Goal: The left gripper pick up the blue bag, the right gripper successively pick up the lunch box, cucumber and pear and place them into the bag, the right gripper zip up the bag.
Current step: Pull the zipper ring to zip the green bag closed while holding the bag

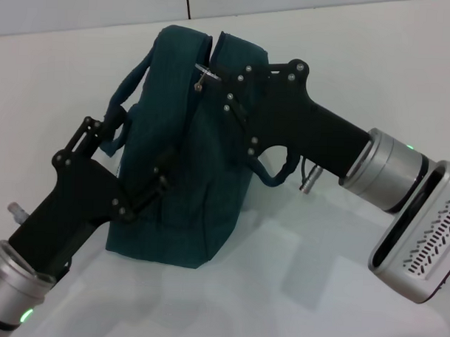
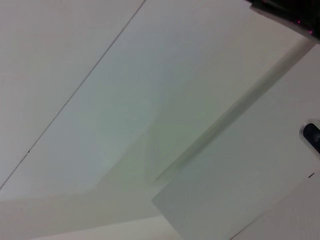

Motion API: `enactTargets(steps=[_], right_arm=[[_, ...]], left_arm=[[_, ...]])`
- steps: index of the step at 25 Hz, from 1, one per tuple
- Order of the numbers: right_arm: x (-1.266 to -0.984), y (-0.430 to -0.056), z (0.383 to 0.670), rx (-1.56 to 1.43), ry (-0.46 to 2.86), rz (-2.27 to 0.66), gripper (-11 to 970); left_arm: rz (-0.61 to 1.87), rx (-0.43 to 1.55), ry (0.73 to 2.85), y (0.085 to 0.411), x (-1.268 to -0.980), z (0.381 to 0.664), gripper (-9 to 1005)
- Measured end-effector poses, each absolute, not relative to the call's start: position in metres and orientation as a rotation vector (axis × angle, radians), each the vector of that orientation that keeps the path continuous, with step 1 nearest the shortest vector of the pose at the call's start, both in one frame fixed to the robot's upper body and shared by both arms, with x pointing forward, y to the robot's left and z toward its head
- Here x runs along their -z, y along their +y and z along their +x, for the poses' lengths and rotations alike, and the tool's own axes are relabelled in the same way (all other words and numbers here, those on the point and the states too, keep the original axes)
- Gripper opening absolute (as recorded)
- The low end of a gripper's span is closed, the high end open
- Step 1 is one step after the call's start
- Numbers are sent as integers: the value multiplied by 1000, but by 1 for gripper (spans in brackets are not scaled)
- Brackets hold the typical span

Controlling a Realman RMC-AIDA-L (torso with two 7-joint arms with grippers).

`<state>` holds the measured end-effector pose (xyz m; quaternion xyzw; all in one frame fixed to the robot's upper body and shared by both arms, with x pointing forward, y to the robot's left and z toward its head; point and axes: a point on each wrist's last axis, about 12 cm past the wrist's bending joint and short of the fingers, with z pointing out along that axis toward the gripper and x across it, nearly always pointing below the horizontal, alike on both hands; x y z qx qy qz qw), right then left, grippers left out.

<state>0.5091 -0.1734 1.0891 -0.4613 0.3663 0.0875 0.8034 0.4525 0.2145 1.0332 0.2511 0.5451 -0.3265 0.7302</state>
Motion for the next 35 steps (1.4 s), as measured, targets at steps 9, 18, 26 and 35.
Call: enactTargets(steps=[9, 18, 26, 35], right_arm=[[-1087, -175, 508, -188, 793, -988, 15], [-1086, -175, 505, -204, 806, -966, 15], [-1088, -180, 509, -185, 835, -907, 15], [-1087, -179, 509, -192, 847, -897, 15]], left_arm=[[576, 710, 1207, 219, -1033, 455, 764], [585, 701, 1214, 220, -1032, 455, 330], [587, 682, 1221, 223, -1031, 455, 252], [604, 665, 1216, 221, -1033, 462, 123]])
